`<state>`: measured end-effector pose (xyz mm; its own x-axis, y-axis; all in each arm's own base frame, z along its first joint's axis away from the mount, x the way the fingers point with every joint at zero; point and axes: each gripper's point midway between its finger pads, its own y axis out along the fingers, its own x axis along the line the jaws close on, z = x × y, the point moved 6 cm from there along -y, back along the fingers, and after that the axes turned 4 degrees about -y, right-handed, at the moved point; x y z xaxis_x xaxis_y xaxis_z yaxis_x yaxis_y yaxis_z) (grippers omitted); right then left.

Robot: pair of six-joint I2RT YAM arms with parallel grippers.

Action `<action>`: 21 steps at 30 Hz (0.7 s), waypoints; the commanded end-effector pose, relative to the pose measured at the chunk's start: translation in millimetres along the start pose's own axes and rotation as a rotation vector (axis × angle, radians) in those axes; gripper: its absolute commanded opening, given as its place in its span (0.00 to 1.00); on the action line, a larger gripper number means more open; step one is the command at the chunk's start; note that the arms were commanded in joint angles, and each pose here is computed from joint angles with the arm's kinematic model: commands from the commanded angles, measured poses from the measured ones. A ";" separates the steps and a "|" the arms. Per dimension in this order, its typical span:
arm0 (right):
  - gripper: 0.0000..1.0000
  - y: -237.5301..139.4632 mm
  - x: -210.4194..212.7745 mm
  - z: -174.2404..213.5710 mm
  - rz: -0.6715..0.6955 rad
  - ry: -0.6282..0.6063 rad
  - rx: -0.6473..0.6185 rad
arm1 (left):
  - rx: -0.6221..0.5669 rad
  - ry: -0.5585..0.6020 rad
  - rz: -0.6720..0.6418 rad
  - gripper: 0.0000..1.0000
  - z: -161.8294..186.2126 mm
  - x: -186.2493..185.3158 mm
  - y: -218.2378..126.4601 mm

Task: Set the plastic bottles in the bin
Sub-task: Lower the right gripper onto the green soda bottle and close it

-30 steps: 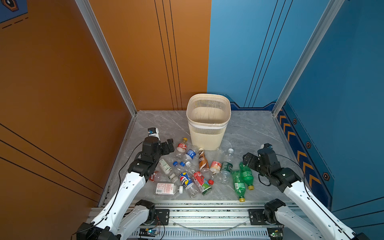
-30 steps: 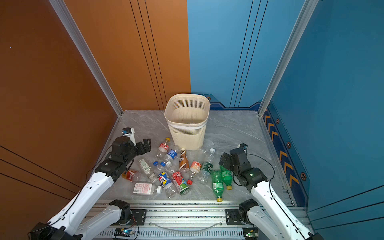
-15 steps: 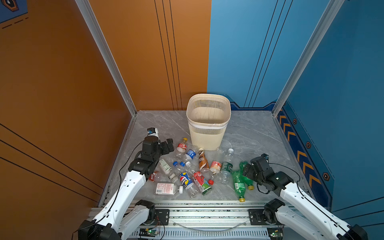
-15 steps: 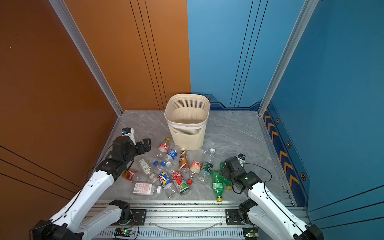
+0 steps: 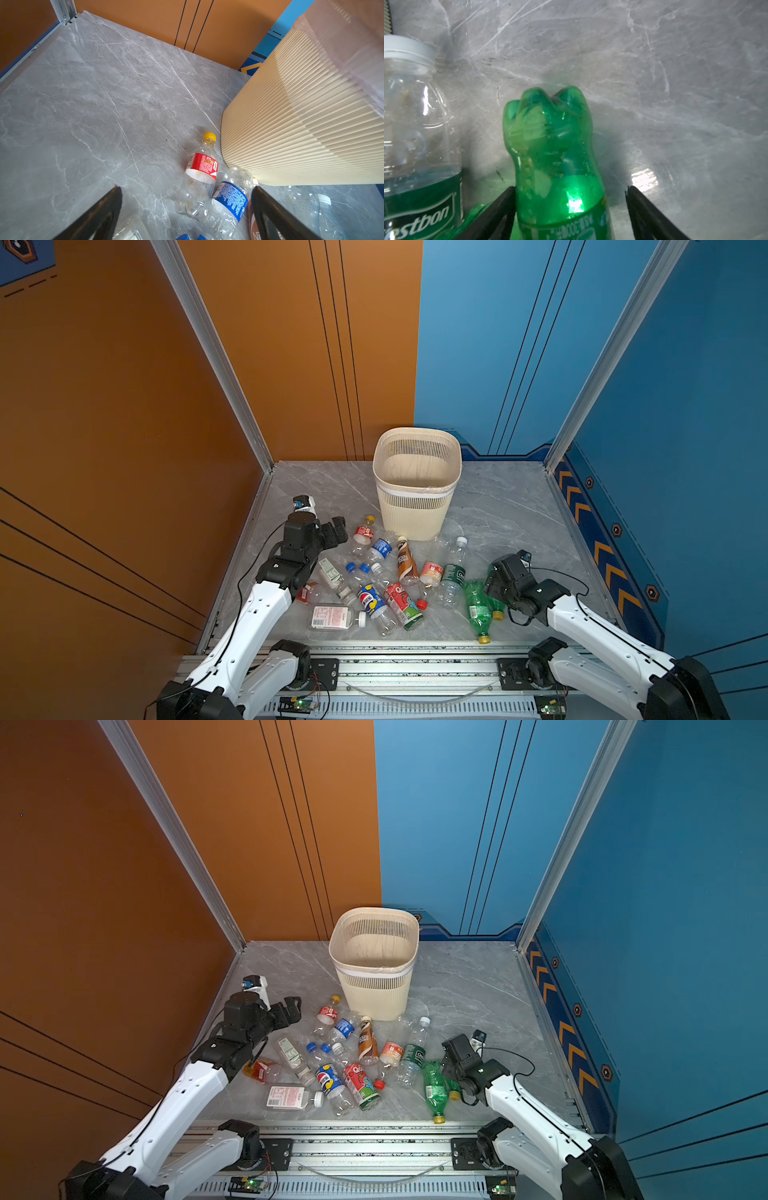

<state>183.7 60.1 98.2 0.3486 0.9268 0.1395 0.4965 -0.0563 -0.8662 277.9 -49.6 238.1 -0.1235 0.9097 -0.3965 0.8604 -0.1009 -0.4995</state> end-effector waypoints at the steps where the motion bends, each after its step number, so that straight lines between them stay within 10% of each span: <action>1: 0.76 5.3 -4.2 -2.5 0.032 0.018 -0.047 | -0.002 -0.014 0.006 0.98 -4.2 -0.3 -0.8; 21: 0.59 -96.8 11.5 -89.8 -0.072 0.007 -0.356 | 0.018 -0.057 -0.051 0.98 -2.3 12.9 -2.4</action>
<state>207.4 49.9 192.9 0.3271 0.9122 0.2469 0.7209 -0.0720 -0.6893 276.9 -39.9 233.4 -0.1779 0.8956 -0.4077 0.8486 -0.0701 -0.5243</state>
